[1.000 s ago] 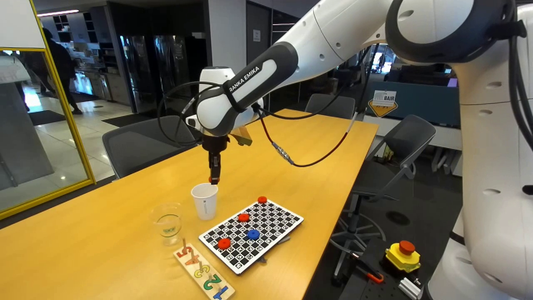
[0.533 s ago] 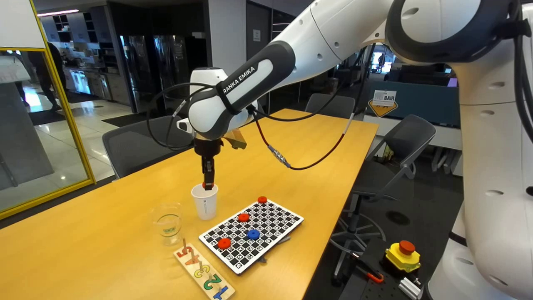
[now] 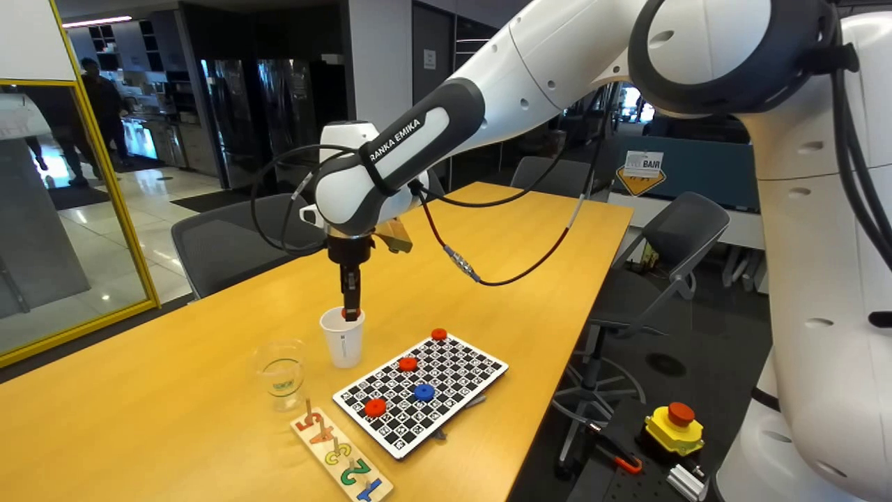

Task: Put the blue ring in the clear cup and the orange rings in the white cup

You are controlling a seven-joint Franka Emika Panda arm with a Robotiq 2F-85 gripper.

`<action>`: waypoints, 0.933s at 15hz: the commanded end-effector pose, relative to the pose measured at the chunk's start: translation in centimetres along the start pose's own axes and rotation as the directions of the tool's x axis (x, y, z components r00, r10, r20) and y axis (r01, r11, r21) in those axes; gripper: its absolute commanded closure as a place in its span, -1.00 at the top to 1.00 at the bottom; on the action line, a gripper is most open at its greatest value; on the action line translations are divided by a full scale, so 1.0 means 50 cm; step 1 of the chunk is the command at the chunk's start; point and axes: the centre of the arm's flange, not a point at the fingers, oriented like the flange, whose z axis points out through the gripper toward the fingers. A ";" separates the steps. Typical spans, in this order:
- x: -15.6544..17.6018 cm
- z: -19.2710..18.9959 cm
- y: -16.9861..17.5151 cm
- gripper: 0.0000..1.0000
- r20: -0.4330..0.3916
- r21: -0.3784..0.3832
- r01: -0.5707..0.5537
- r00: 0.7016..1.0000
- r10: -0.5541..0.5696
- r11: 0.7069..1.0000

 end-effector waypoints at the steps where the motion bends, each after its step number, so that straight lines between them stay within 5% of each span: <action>1: 0.024 -0.007 0.038 -0.66 -0.008 0.018 -0.003 1.000 0.003 1.000; 7: 0.033 0.005 0.065 -0.66 -0.003 0.024 -0.010 1.000 0.010 1.000; 8: 0.033 0.007 0.068 0.34 0.003 0.026 -0.018 1.000 0.018 1.000; 14: 0.019 0.001 0.062 0.99 0.023 -0.004 -0.045 0.999 0.045 0.999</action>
